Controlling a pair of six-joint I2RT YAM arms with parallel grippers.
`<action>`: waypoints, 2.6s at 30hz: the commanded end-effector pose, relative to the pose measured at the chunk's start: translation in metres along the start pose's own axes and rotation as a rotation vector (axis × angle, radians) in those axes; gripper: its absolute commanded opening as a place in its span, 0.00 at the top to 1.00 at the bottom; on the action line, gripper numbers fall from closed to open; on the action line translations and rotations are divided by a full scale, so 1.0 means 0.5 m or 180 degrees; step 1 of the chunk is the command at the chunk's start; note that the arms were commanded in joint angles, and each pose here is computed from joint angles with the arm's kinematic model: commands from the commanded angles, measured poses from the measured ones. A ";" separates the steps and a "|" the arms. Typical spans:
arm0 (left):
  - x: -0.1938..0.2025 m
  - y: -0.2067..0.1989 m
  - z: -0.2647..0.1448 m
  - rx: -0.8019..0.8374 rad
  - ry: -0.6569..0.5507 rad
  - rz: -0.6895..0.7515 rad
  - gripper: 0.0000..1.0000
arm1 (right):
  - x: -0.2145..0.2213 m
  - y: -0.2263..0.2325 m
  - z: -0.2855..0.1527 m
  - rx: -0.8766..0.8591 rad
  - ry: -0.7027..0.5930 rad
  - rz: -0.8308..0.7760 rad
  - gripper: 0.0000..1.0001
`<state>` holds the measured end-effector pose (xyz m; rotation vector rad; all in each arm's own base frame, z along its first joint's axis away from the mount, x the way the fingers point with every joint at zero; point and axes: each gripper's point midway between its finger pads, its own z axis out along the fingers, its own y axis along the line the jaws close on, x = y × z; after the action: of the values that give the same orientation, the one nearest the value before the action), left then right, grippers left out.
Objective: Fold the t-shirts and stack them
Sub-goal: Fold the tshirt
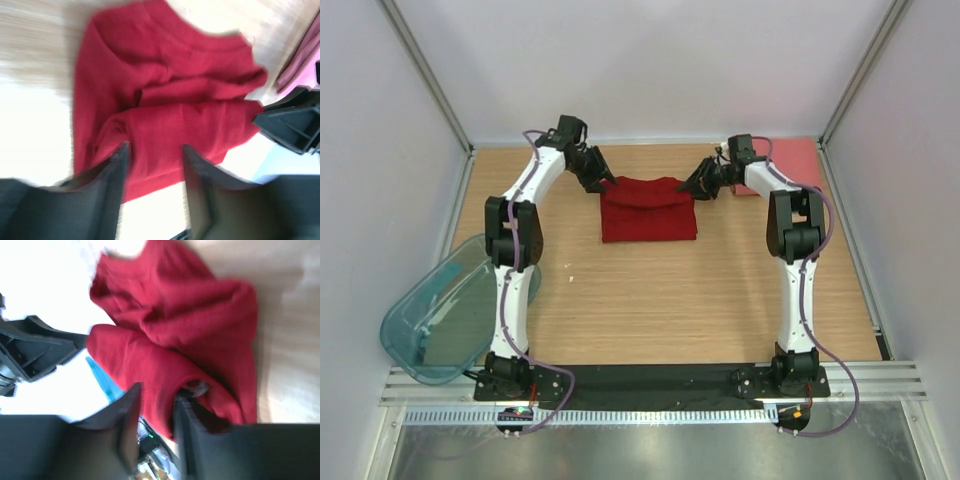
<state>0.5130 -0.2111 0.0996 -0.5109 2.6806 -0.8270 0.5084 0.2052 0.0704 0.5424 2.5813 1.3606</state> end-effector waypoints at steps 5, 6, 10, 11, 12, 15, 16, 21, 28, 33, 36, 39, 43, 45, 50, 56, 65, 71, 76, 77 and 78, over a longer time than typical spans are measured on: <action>-0.083 -0.051 -0.145 0.0041 -0.0687 0.0221 0.41 | -0.097 0.114 -0.093 -0.0052 -0.0512 -0.0169 0.40; -0.066 -0.026 -0.142 -0.0073 -0.0630 0.0230 0.39 | -0.098 0.110 -0.111 0.0055 -0.0546 -0.0362 0.38; -0.005 0.000 -0.187 -0.0095 -0.0576 0.0476 0.37 | -0.060 0.049 -0.166 0.0550 -0.0424 -0.0540 0.29; 0.008 0.007 -0.188 -0.0079 -0.0540 0.0503 0.36 | -0.046 0.038 -0.172 0.0620 -0.0376 -0.0592 0.29; 0.048 0.032 -0.166 -0.0068 -0.0327 0.0465 0.36 | -0.033 0.037 -0.186 0.0652 -0.0352 -0.0772 0.28; 0.090 0.056 -0.149 -0.0048 -0.0158 0.0481 0.36 | 0.027 0.002 -0.180 0.0594 -0.0188 -0.0767 0.28; 0.094 0.056 -0.143 -0.0018 -0.0148 0.0490 0.36 | 0.050 -0.025 -0.166 0.0571 -0.0106 -0.0713 0.28; 0.125 0.082 -0.088 -0.0066 0.0066 0.0455 0.35 | 0.125 -0.068 -0.116 0.0623 0.0117 -0.0761 0.28; 0.151 0.116 -0.016 -0.0157 0.0299 0.0475 0.37 | 0.163 -0.116 -0.068 0.0756 0.0250 -0.0777 0.32; 0.166 0.122 0.011 -0.0144 0.0376 0.0521 0.53 | 0.166 -0.134 -0.052 0.0796 0.0208 -0.0742 0.42; 0.184 0.130 0.013 -0.0162 0.0446 0.0504 0.66 | 0.171 -0.148 -0.051 0.0871 0.0194 -0.0731 0.54; 0.208 0.140 0.019 -0.0167 0.0556 0.0498 0.89 | 0.184 -0.164 -0.054 0.0925 0.0237 -0.0694 0.89; 0.254 0.150 0.002 -0.0240 0.0666 0.0495 1.00 | 0.220 -0.178 -0.078 0.1077 0.0282 -0.0611 0.99; 0.304 0.171 -0.007 -0.0358 0.0794 0.0496 1.00 | 0.262 -0.183 -0.109 0.1142 0.0343 -0.0495 0.99; 0.424 0.175 -0.100 -0.0434 0.0861 0.0499 0.92 | 0.390 -0.202 -0.186 0.1301 0.0478 -0.0359 0.98; 0.456 0.183 -0.215 -0.0616 0.0611 0.0636 0.47 | 0.433 -0.186 -0.279 0.1547 0.0244 -0.0721 0.57; 0.413 -0.015 -0.230 0.0721 0.0412 0.0747 0.91 | 0.383 -0.077 -0.230 0.0757 0.0152 -0.1014 0.55; 0.364 -0.067 -0.131 0.1276 0.0224 0.0596 1.00 | 0.318 -0.031 -0.128 -0.0061 -0.0137 -0.0657 0.95; 0.336 -0.060 -0.066 0.1318 0.0108 0.0572 1.00 | 0.282 -0.059 -0.055 -0.0184 -0.0161 -0.0419 0.97; 0.329 -0.065 -0.059 0.1361 0.0064 0.0596 1.00 | 0.265 -0.051 -0.048 -0.0259 -0.0232 -0.0472 0.97; 0.326 -0.053 -0.036 0.1312 0.0084 0.0561 1.00 | 0.257 -0.055 -0.040 -0.0266 -0.0240 -0.0453 0.97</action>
<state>0.3399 -0.2761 0.0843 -0.2252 2.5916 -1.2023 0.3387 0.2101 0.0385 0.4363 2.6330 1.2476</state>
